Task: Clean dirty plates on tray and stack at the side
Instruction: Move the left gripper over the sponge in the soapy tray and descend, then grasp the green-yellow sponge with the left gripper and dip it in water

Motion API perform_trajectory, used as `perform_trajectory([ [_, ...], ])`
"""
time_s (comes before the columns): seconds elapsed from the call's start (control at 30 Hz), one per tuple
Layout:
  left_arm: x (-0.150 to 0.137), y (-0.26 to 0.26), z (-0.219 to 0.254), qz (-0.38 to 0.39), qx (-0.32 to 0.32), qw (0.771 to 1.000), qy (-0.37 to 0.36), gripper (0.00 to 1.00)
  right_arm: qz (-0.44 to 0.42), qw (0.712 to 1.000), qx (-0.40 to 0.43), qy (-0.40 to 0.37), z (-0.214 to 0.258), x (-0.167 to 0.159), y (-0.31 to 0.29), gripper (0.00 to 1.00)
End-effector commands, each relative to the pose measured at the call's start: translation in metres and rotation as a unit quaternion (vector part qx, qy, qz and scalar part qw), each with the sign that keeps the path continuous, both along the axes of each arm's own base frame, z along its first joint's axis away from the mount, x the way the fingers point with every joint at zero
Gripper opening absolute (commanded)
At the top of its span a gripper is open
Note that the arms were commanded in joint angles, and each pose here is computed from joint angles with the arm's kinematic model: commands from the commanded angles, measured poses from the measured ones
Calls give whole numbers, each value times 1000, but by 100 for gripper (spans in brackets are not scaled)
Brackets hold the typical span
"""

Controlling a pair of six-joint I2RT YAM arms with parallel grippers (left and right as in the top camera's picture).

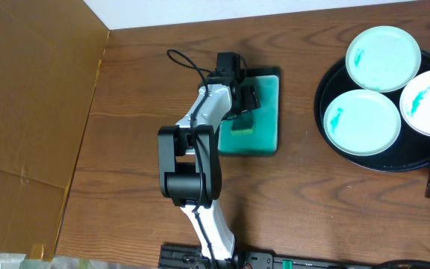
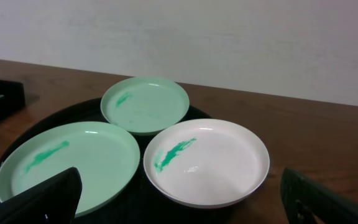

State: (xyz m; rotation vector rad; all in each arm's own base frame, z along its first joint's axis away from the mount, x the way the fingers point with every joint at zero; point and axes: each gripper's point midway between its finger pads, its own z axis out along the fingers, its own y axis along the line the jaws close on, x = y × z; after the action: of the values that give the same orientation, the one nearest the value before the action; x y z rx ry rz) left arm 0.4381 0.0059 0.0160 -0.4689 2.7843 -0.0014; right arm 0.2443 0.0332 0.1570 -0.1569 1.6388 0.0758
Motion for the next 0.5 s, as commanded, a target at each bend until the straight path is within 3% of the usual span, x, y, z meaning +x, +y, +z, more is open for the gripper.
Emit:
perform_trajectory([
  [0.0, -4, 1, -8, 0, -1, 1000, 10, 81, 1, 1000, -4, -1, 0, 0, 0, 99],
  [0.47, -12, 5, -15, 3, 11, 1000, 21, 81, 1, 1000, -4, -1, 0, 0, 0, 99],
])
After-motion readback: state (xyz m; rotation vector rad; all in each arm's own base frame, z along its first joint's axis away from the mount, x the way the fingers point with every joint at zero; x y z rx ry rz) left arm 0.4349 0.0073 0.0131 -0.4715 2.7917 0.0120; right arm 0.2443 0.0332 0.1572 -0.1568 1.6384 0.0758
